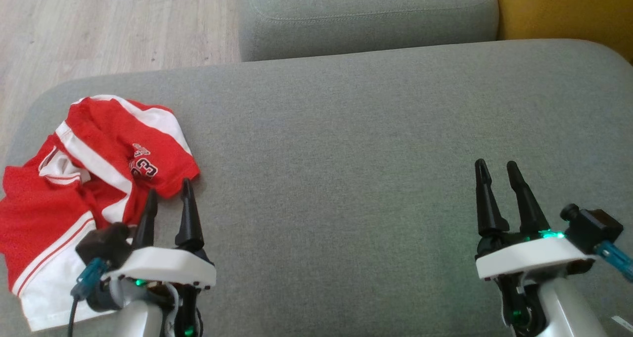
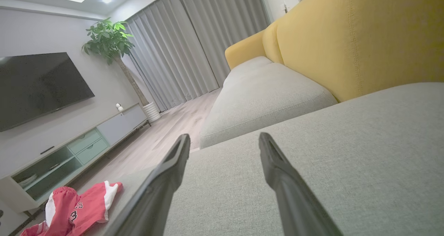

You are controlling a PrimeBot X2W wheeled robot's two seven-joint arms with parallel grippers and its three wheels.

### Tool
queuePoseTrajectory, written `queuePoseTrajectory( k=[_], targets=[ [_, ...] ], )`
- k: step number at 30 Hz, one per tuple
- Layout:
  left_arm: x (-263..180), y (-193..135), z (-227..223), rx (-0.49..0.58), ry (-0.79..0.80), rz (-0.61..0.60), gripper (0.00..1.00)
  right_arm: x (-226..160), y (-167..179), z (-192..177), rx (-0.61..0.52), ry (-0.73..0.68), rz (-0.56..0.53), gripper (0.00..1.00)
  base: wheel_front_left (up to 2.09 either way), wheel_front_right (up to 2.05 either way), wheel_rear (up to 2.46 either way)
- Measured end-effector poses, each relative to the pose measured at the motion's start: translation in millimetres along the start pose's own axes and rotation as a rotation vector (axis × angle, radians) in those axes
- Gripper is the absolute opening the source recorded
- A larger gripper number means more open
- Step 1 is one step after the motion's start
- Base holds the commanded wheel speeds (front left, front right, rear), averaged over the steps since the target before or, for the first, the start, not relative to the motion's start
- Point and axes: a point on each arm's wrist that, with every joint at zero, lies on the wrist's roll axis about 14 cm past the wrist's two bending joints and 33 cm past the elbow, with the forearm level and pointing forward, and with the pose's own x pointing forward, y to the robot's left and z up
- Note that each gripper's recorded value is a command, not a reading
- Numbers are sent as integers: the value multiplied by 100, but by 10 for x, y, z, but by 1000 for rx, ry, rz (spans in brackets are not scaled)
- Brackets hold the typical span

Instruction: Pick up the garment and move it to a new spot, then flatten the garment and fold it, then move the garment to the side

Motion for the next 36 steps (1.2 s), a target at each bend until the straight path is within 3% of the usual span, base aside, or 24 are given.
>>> queuePoseTrajectory(
  k=[23,36],
  targets=[
    [23,-270,250,251,-140,-81,100,34,174,91,-224,-54,80,100,0,0,0],
    [19,-273,260,253,-143,-82,100,49,99,15,-227,-24,61,100,0,0,0]
  ],
)
